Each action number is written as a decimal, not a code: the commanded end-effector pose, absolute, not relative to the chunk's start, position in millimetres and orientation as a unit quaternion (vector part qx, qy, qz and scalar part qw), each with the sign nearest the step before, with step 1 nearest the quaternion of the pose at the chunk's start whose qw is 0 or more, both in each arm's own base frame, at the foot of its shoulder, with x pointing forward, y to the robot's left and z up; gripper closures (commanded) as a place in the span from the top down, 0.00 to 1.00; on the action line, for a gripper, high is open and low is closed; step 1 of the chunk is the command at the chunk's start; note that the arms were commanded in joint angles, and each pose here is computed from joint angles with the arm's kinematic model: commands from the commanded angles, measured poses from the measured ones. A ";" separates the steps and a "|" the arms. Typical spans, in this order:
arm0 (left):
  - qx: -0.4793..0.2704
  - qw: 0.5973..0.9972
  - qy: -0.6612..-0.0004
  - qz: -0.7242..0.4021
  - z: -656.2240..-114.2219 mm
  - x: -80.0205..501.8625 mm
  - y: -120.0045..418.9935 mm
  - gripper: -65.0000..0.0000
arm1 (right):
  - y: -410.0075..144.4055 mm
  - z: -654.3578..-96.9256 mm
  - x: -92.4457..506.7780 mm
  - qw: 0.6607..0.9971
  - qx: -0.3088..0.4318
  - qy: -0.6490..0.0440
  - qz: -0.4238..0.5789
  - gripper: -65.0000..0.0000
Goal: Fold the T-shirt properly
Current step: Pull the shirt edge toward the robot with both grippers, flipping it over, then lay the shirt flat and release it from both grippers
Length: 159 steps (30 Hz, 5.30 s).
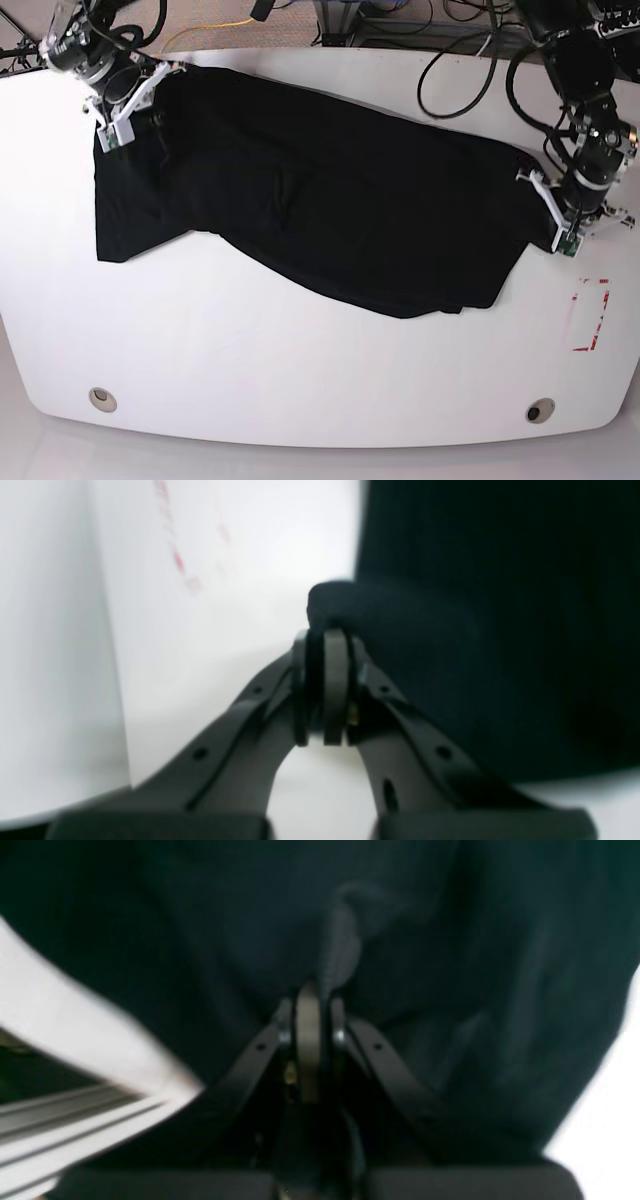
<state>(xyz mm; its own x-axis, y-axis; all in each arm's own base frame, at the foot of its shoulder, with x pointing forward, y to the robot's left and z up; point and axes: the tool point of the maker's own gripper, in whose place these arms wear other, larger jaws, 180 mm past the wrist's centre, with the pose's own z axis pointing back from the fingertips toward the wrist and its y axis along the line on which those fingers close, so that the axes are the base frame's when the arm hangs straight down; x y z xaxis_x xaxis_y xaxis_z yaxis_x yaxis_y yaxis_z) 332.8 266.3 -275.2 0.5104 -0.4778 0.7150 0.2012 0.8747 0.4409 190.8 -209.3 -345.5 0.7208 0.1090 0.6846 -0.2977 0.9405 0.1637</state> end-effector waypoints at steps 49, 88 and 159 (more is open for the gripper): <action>0.257 0.540 -0.801 -0.012 188.3 419.9 288.6 0.03 | -249.8 99.6 468.5 0.701 -0.126 -0.615 0.338 0.00; 0.271 0.878 -0.383 -0.099 -250.2 293.8 334.4 0.02 | -272.9 -271.4 277.3 0.895 0.041 -0.391 0.212 0.00; 0.160 0.910 -0.341 -0.173 -339.8 298.1 331.0 0.73 | -315.4 -340.5 209.1 0.945 0.020 -0.323 0.044 0.68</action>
